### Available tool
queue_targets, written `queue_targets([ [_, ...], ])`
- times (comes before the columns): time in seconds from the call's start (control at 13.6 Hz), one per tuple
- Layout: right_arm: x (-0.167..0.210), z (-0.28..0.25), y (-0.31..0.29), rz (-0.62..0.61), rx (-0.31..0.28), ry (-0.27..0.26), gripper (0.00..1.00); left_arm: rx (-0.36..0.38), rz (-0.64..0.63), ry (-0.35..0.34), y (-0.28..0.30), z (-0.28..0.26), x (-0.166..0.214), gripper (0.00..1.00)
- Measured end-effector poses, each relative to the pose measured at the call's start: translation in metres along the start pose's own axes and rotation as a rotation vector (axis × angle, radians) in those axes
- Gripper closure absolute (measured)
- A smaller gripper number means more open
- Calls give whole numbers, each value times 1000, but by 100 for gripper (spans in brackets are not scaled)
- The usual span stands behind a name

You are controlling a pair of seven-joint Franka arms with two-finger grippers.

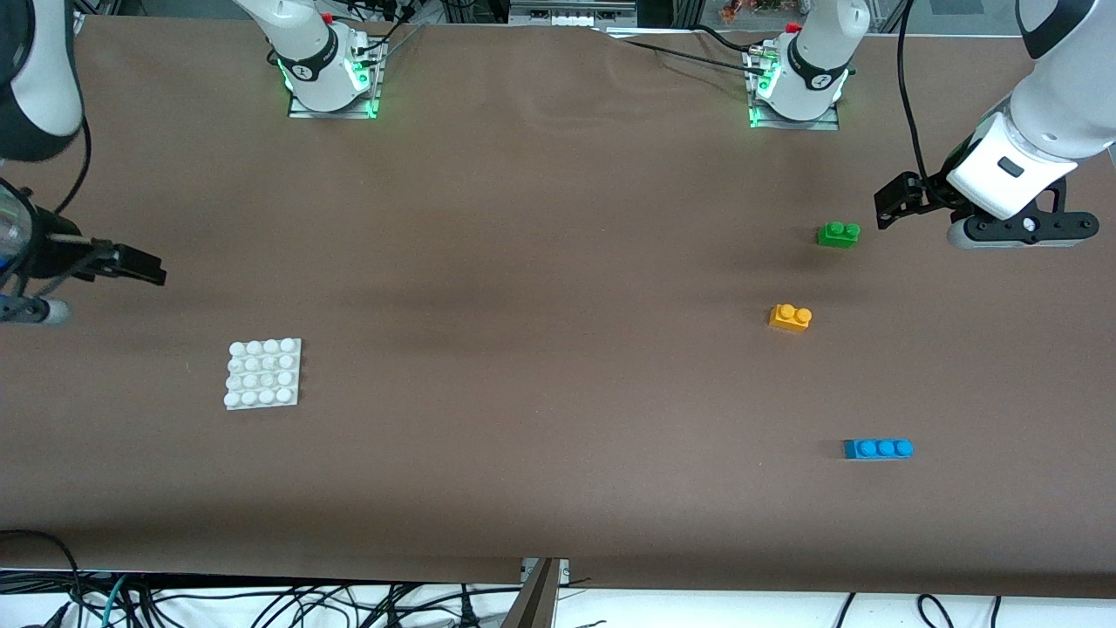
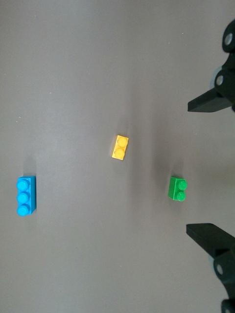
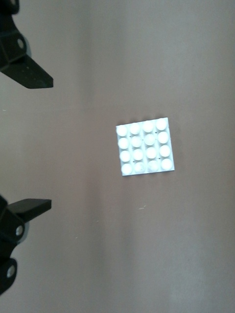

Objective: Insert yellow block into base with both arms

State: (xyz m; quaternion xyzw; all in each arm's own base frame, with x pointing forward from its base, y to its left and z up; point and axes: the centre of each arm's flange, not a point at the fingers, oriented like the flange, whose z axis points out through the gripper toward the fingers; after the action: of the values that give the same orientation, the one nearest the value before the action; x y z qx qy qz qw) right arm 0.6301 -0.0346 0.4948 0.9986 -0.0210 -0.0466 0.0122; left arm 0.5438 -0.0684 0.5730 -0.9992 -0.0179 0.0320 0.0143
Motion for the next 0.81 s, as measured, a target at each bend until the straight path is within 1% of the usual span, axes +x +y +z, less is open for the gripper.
queue_targets([
  [0.22, 28, 54, -2, -3, -4, -14, 0, 0, 0, 0, 0, 0, 0, 0],
  [0.44, 51, 109, -5, -7, -8, -13, 0, 0, 0, 0, 0, 0, 0, 0],
  [0.66, 68, 160, -6, -11, -12, -18, 0, 1, 0, -4, 0, 0, -1, 0],
  [0.81, 75, 185, -7, -13, -14, -10, 0, 3, 0, -18, 0, 2, -2, 0],
])
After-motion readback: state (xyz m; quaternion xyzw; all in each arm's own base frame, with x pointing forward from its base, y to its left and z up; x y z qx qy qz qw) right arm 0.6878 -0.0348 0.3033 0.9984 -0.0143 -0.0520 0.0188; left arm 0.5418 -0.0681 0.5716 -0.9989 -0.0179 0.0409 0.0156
